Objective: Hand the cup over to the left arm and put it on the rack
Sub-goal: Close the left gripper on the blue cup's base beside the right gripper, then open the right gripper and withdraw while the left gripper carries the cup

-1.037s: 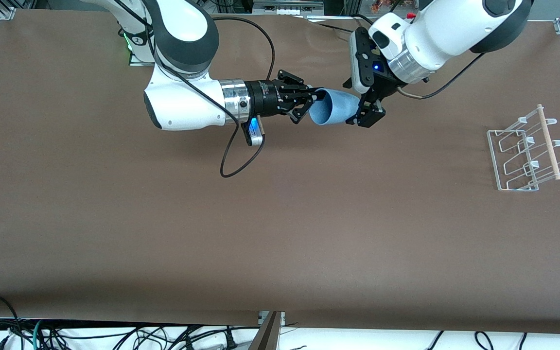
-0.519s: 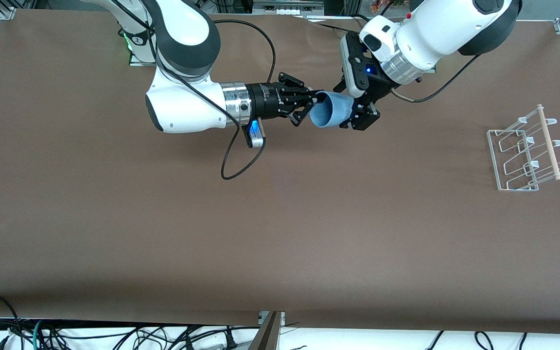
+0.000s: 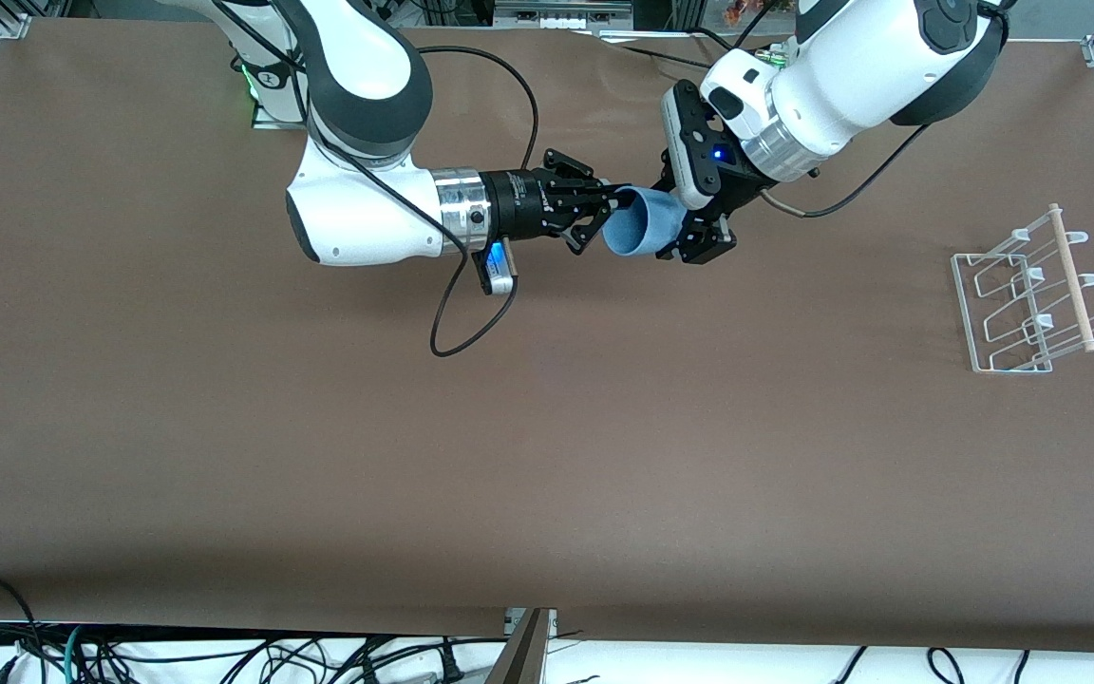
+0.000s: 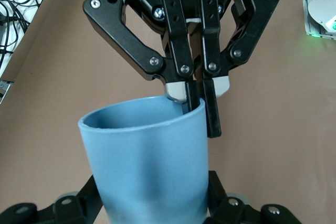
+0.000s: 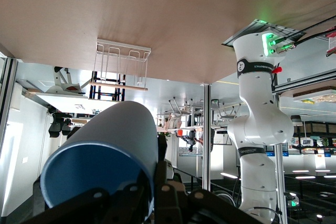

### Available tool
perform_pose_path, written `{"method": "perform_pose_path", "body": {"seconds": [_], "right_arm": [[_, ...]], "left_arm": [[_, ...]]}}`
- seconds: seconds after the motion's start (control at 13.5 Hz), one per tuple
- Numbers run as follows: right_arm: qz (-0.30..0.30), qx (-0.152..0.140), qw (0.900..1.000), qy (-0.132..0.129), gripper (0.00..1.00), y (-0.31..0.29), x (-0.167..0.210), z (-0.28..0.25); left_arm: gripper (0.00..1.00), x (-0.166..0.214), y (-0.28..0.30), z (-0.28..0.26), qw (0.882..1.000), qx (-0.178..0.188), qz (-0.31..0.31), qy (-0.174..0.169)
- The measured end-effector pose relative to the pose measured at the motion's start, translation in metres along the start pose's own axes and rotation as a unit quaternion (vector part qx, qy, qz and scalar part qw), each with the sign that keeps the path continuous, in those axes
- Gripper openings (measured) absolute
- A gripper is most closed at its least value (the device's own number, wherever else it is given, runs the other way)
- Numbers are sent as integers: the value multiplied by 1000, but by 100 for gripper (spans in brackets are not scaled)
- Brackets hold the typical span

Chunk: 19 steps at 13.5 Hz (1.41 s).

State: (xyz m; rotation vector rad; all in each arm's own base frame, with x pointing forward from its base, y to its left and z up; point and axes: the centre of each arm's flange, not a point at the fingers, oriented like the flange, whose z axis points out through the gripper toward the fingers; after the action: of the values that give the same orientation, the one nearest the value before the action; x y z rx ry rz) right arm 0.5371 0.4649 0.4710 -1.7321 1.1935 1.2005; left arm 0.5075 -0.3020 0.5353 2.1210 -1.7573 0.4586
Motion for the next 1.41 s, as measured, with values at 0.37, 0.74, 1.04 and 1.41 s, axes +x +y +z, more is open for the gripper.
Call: {"method": "perform_pose_path", "body": {"seconds": [0.37, 0.74, 1.04, 1.41], "right_arm": [[-3, 0, 1000, -1, 5, -3, -1, 2], [-9, 9, 1000, -7, 54, -9, -16, -6], [-18, 13, 999, -25, 96, -28, -31, -70], [-77, 3, 997, -29, 99, -36, -21, -185]], "left_arm": [[80, -3, -3, -2, 1000, 1, -4, 1], [80, -35, -20, -7, 999, -22, -34, -17], [80, -91, -46, -31, 994, -31, -56, -93], [80, -204, -97, -77, 957, 6, -88, -276]]}}
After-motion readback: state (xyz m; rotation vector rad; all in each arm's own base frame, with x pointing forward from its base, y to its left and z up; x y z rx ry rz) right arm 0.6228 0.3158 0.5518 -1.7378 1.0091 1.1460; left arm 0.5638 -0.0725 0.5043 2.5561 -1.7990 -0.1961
